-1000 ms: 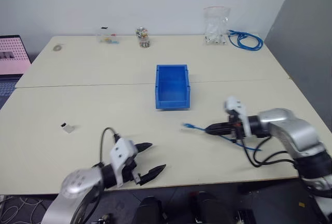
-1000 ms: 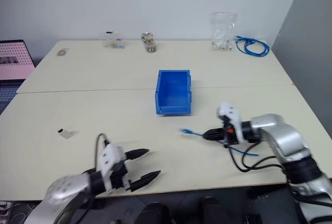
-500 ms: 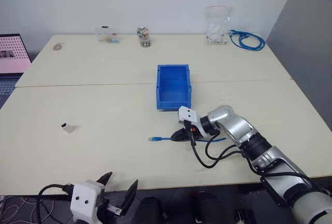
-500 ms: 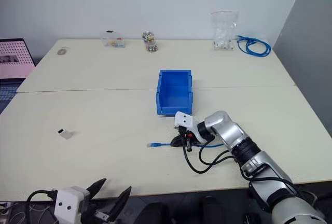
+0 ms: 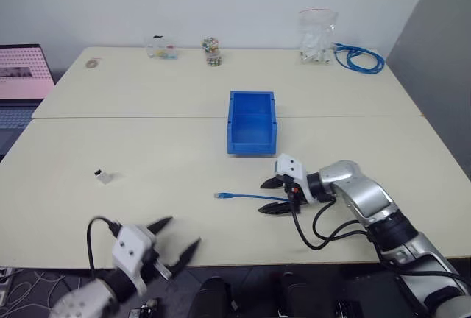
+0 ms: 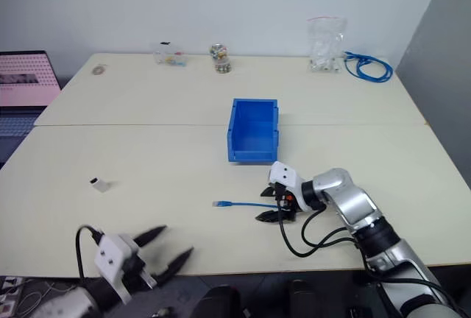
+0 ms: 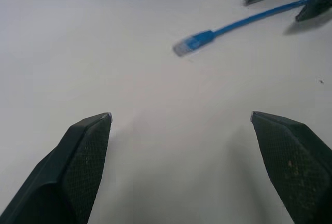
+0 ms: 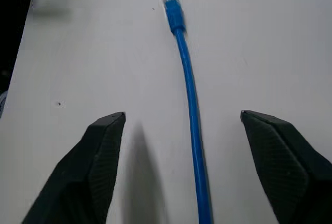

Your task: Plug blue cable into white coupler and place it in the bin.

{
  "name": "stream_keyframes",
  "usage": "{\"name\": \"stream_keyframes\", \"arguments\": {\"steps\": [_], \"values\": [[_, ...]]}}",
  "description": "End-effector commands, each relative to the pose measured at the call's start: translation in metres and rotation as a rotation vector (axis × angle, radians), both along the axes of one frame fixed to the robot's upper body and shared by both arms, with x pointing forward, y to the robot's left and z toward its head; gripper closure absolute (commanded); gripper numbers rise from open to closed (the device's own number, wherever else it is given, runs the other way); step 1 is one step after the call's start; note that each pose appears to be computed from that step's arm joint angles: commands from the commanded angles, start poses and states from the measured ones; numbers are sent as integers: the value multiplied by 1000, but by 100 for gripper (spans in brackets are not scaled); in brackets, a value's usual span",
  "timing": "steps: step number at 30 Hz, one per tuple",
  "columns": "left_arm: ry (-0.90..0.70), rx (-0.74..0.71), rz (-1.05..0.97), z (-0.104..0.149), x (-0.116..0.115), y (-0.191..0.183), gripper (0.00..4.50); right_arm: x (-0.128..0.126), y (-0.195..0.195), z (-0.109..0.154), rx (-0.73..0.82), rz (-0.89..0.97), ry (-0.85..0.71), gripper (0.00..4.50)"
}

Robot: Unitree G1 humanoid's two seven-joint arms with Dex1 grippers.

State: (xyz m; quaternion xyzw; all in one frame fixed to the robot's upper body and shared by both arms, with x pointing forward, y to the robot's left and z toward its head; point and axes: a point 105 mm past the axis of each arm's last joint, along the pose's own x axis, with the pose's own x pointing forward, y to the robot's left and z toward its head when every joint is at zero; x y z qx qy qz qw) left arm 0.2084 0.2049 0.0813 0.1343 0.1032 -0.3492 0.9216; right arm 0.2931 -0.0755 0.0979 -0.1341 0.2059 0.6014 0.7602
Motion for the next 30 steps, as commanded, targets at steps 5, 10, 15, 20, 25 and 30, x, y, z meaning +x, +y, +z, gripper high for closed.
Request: {"name": "stream_keyframes", "arguments": {"steps": [5, 10, 15, 20, 25, 30], "values": [[63, 157, -437, 13, 65, -13, 0, -49, -25, 49, 166, -158, -2, 6], [109, 255, -661, 3, 88, -29, 0, -58, -37, 40, 142, -254, 8, 6], [147, 346, -795, -11, 98, -37, 0, -58, -41, 38, 145, -335, -6, 6], [214, 382, -812, -24, 101, -29, 18, -62, -47, 37, 133, -388, -23, 2], [259, 368, -813, -24, 96, -19, 104, -63, -48, 38, 130, -406, -34, 0], [269, 371, -768, -23, 98, -10, 221, -60, -47, 38, 128, -403, -38, 0]]}}
